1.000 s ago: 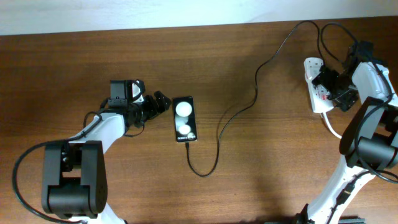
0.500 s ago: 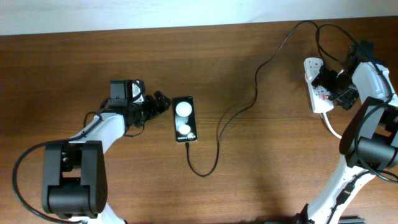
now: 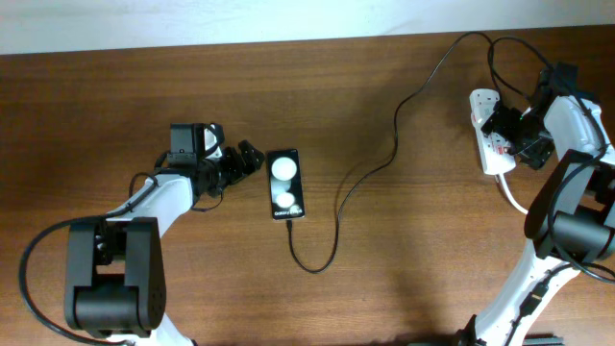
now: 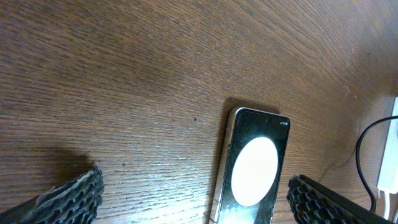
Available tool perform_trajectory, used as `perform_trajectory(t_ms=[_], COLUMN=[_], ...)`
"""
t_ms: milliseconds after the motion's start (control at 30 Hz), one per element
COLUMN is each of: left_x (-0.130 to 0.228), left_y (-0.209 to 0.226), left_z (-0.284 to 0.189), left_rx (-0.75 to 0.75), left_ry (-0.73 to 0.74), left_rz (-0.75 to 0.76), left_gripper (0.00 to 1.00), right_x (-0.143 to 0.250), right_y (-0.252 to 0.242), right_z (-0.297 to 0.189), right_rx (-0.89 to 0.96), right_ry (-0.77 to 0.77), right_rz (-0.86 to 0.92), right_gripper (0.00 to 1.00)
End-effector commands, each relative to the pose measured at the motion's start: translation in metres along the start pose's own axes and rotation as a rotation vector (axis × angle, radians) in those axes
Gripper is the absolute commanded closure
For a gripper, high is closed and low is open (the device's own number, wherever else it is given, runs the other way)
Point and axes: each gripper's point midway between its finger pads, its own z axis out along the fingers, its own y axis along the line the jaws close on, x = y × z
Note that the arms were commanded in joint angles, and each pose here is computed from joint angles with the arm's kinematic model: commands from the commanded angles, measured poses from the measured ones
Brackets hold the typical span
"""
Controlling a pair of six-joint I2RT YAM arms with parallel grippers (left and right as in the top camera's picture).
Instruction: Plug charger to phone and switch on socket
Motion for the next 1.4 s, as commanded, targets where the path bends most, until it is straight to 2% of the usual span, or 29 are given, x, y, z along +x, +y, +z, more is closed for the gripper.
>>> perform_trajectory(t_ms=[0, 667, 800, 900, 967, 1033, 1200, 1233, 1267, 1367], left_x=[0.019, 0.018, -0.01, -0.016, -0.018, -0.001, -0.014, -0.015, -0.011, -0.004], left_y=[0.028, 0.027, -0.012, -0.022, -0.009, 0.001, 0.039, 0.039, 0.036, 0.028], left_z=[0.009, 0.008, -0.033, -0.045, -0.049, -0.057, -0.076, -0.077, -0.074, -0.069], left_rx=[-0.083, -0.08, -0.009, 0.01, -0.067, -0.125, -0.367, -0.374, -0.378, -0.374], left_ry=[0.047, 0.043, -0.081, -0.114, -0.136, -0.081, -0.186, -0.187, -0.156, -0.122], left_rz=[-0.038, -0.035, 0.028, 0.046, 0.034, 0.004, -0.003, 0.017, 0.143, 0.321], left_gripper=[0.01, 0.01, 0.01, 0.01, 0.01, 0.01, 0.01, 0.01, 0.01, 0.01], right_x=[0.014, 0.014, 0.014, 0.014, 0.014, 0.014, 0.014, 0.014, 0.014, 0.014], right_y=[-0.01, -0.01, -0.01, -0.01, -0.01, -0.01, -0.01, -0.01, -0.01, -0.01], right_z=[0.017, 0.017, 0.017, 0.017, 0.017, 0.017, 0.017, 0.017, 0.017, 0.017], right_rx=[0.059, 0.059, 0.059, 0.059, 0.059, 0.059, 0.059, 0.059, 0.059, 0.059], right_ry=[0.047, 0.047, 0.047, 0.047, 0.047, 0.047, 0.047, 0.047, 0.047, 0.047], right_rz=[-0.018, -0.018, -0.019, -0.018, -0.018, -0.018, -0.018, -0.018, -0.018, -0.018], right_gripper=[0.01, 0.01, 0.01, 0.01, 0.01, 0.01, 0.01, 0.01, 0.01, 0.01])
